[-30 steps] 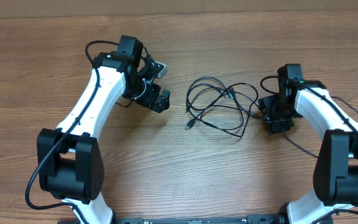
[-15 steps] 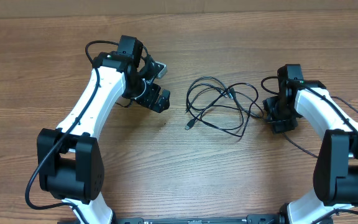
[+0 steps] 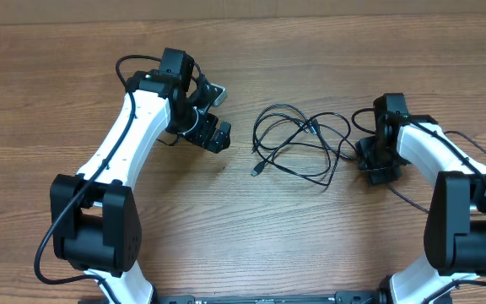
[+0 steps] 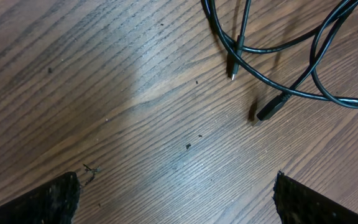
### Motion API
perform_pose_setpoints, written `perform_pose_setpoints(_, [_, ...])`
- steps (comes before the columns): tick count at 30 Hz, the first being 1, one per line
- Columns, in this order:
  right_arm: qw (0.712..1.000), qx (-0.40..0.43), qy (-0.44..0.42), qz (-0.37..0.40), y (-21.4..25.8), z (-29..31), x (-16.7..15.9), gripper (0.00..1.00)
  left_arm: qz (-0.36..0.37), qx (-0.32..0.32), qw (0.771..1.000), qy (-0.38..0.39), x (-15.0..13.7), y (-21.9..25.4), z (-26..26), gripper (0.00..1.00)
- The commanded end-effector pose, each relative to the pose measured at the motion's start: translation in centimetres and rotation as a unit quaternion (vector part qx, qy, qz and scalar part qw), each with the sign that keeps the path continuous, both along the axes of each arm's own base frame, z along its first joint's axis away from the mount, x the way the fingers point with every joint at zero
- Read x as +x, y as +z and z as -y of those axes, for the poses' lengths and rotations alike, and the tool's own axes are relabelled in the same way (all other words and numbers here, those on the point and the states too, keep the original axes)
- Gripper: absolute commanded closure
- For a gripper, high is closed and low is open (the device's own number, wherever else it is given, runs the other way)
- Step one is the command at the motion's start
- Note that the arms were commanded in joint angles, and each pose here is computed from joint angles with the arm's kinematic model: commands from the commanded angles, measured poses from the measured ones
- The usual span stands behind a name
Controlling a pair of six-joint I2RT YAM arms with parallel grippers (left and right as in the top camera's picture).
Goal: Untangle cables
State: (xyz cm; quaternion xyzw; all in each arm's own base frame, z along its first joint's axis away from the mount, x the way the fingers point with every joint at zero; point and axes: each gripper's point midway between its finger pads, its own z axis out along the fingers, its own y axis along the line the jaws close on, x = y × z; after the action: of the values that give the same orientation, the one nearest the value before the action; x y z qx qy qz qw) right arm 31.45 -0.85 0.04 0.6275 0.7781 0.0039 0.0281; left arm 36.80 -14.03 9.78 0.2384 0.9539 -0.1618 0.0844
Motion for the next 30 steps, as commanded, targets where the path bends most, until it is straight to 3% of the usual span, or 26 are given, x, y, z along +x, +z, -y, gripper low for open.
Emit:
perform_pose_setpoints(1, [1.0, 0.003, -0.003, -0.013, -0.8, -0.3, -0.7, 0.51, -0.005, 0.002, 1.0, -0.005, -0.2, -0.4, 0.4, 0.0])
perform_pose_setpoints(5, [1.0, 0.003, -0.003, -0.012, -0.8, -0.3, -0.6, 0.68, -0.005, 0.002, 1.0, -0.005, -0.2, -0.4, 0.4, 0.01])
perform_pose_setpoints(9, [1.0, 0.003, -0.001, -0.008, -0.5, 0.0, -0.3, 0.96, -0.005, 0.002, 1.0, -0.005, -0.2, -0.4, 0.4, 0.0])
perform_pose_setpoints(15, [1.0, 0.006, -0.015, -0.007, 3.0, 1.7, 0.9, 0.96, -0.005, 0.002, 1.0, -0.005, -0.2, -0.4, 0.4, 0.0])
perform_pose_setpoints(22, [0.998, -0.005, 0.045, 0.049, 12.6, 2.7, 4.5, 0.96, -0.005, 0.002, 1.0, -0.005, -0.2, -0.4, 0.4, 0.0])
perform_pose_setpoints(30, [0.988, -0.015, 0.056, 0.141, 24.1, 2.4, 5.1, 0.96, -0.005, 0.002, 1.0, -0.005, -0.2, -0.4, 0.4, 0.0])
